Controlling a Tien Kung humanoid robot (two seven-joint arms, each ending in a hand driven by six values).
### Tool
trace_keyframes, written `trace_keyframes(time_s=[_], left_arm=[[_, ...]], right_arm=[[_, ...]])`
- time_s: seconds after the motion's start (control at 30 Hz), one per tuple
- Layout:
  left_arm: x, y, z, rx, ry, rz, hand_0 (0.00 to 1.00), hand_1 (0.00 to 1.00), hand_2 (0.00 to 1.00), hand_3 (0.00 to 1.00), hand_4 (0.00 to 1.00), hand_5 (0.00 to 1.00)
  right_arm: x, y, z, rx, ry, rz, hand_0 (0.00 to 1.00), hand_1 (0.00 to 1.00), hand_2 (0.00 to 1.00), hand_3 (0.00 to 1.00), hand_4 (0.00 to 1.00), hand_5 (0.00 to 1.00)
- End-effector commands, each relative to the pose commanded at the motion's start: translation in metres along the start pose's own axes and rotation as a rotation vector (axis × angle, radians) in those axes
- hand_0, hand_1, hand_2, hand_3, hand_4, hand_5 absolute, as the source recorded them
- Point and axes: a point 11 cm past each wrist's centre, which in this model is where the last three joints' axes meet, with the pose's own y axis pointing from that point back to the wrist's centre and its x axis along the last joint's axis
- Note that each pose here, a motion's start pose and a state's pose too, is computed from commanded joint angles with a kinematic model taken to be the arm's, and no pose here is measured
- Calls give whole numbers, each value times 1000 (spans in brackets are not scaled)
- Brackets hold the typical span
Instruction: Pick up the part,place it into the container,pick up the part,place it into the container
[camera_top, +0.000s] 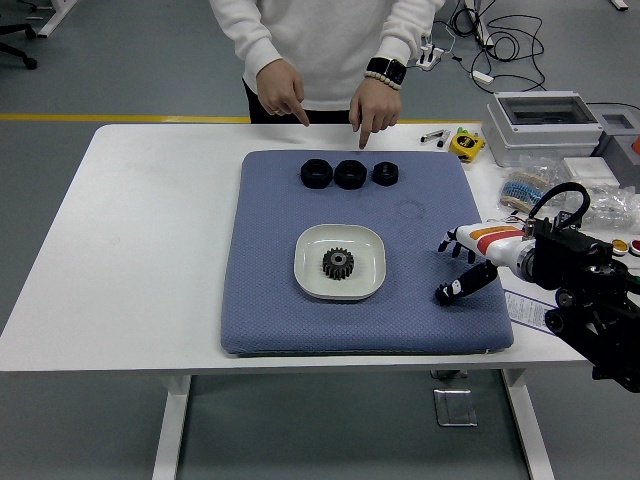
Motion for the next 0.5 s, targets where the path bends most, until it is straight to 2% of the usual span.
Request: trace_keyframes(time_s=[0.27,0.33,0.5], left_arm=[[-1,0,3,-6,-2,-3,607,641,790,702,703,623],[0,0,4,-8,-2,-3,607,641,790,702,703,623],[-1,0,5,-12,-3,-4,606,640,789,699,703,626]], right_arm=[[26,-2,-9,19,-24,73,295,520,648,752,998,373],[26,0,-10,23,-26,70,295,520,648,752,998,373],[13,6,-15,39,-13,10,288,514,645,733,998,368]])
